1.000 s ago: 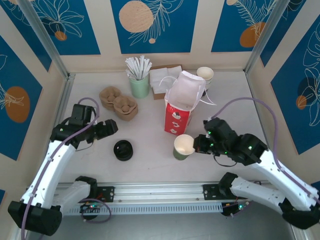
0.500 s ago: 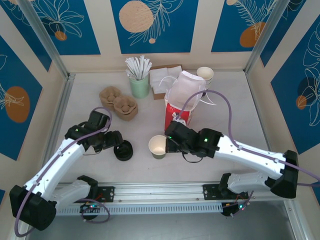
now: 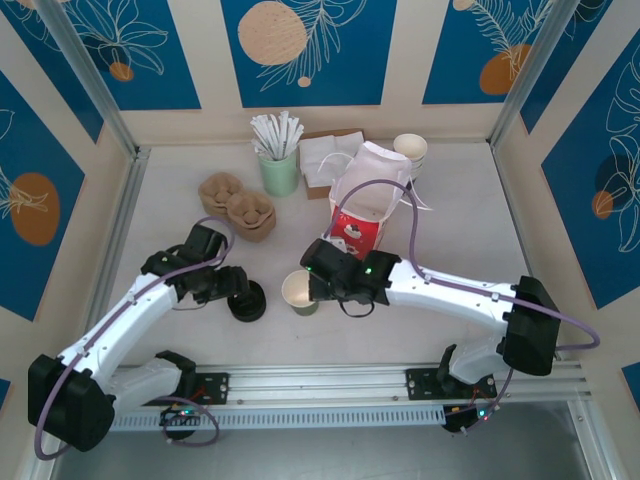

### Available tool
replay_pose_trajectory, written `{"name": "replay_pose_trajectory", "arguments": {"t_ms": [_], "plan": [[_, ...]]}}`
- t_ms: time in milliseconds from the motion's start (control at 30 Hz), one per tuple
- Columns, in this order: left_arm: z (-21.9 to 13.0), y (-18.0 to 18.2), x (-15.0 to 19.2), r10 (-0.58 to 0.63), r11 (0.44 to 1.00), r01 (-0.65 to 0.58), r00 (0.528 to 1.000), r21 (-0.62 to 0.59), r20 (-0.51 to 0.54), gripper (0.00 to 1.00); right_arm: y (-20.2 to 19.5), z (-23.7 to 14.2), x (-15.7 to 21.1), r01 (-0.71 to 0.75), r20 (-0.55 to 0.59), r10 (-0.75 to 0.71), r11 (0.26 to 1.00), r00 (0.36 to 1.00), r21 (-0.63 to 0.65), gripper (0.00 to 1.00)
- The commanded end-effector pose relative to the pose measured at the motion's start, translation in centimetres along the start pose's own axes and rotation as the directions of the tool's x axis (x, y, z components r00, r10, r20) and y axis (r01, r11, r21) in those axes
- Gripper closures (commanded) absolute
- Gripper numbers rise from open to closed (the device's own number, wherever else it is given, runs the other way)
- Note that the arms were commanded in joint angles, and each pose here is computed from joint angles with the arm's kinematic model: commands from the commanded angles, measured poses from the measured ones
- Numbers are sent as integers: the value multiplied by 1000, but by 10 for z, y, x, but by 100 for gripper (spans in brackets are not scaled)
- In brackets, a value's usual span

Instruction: Pack the takeout coffee

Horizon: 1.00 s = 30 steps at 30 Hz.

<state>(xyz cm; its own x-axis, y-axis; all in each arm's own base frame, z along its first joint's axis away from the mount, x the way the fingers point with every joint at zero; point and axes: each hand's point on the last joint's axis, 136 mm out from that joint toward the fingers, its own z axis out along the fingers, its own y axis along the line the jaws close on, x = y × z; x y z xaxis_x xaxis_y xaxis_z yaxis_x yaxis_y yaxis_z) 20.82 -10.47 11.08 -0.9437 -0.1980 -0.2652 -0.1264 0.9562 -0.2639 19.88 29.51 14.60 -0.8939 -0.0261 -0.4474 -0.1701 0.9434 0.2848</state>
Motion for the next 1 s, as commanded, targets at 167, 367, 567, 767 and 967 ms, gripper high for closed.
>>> {"name": "replay_pose_trajectory", "arguments": {"t_ms": [167, 367, 567, 767, 967], "plan": [[9, -5, 7, 74, 997, -74, 997, 27, -23, 39, 12, 10, -19, -25, 38, 27, 998, 999, -60, 100], [15, -5, 7, 102, 995, -102, 994, 19, -31, 39, 8, 20, -18, -41, 19, 42, 998, 999, -51, 100], [22, -3, 8, 139, 990, -140, 989, -18, -50, 43, 1, 24, -14, -55, 10, 56, 998, 998, -38, 100], [25, -1, 7, 156, 986, -158, 986, -55, -53, 46, -3, 27, -10, -64, -1, 64, 997, 998, -32, 98], [26, 2, 5, 166, 981, -170, 985, -91, -55, 51, -7, 28, -5, -65, -8, 65, 998, 998, -23, 91]]}}
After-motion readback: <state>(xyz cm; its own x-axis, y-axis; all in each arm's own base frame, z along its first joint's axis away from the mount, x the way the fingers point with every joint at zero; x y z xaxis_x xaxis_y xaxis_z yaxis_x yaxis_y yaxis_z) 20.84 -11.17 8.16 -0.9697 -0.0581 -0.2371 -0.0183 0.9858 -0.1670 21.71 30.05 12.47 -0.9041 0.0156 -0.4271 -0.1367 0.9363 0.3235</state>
